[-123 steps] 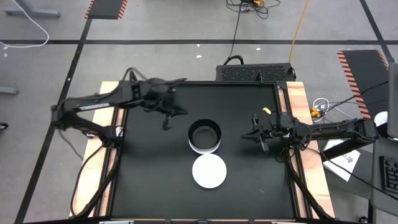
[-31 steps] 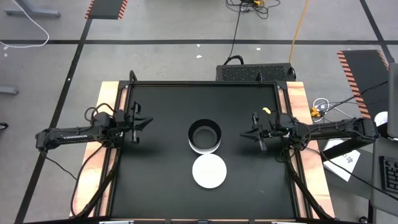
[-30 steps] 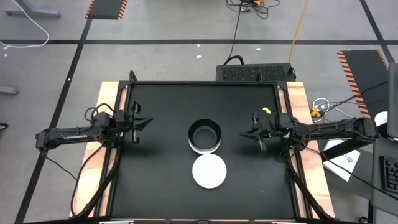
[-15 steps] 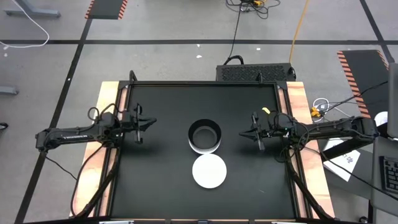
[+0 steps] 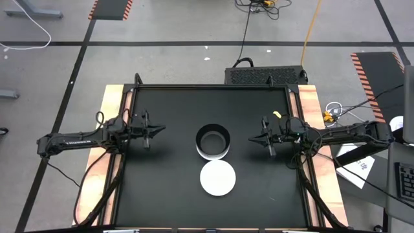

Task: Nest bowls inside each other
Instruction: Stack the white bowl on top of the black bowl

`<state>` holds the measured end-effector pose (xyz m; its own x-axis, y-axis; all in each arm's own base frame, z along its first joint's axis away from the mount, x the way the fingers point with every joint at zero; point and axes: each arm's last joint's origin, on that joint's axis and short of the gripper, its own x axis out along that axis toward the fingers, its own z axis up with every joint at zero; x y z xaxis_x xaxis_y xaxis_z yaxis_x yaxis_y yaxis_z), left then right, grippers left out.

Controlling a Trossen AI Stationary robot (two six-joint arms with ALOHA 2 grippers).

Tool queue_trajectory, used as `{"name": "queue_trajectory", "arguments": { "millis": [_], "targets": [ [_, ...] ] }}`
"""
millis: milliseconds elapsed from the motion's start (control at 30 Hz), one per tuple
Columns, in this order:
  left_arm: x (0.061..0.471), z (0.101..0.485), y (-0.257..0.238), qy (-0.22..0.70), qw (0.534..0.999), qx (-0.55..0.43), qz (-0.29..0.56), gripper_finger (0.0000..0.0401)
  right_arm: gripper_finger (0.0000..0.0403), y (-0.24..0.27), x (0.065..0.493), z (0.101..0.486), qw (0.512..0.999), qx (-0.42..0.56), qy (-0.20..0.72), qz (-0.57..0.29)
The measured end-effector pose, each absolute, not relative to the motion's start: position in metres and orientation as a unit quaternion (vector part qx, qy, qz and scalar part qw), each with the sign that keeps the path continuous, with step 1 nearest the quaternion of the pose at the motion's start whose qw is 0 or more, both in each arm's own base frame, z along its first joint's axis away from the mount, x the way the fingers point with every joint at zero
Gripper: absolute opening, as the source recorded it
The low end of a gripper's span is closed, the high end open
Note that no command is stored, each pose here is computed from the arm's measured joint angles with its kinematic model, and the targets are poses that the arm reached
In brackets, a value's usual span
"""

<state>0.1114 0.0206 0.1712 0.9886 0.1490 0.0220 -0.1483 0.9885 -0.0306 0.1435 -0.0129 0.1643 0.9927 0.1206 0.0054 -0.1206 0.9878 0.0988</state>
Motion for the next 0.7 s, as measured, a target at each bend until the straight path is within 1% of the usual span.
{"name": "queue_trajectory", "arguments": {
  "millis": [167,533,700],
  "targets": [
    [0.1114,0.169,0.0207,-0.001,0.997,-0.017,0.075,0.0019,0.0,-0.0129,0.1436,0.1648,0.997,0.055,-0.001,0.061],
    [0.1113,0.1738,0.0207,-0.025,0.997,-0.012,0.075,0.0021,0.0,-0.0129,0.1436,0.1647,0.996,0.059,-0.001,0.061],
    [0.1114,0.1721,0.0207,-0.016,0.997,-0.01,0.075,0.0021,0.0,-0.0129,0.1436,0.1647,0.996,0.058,-0.001,0.061]
  ]
}}
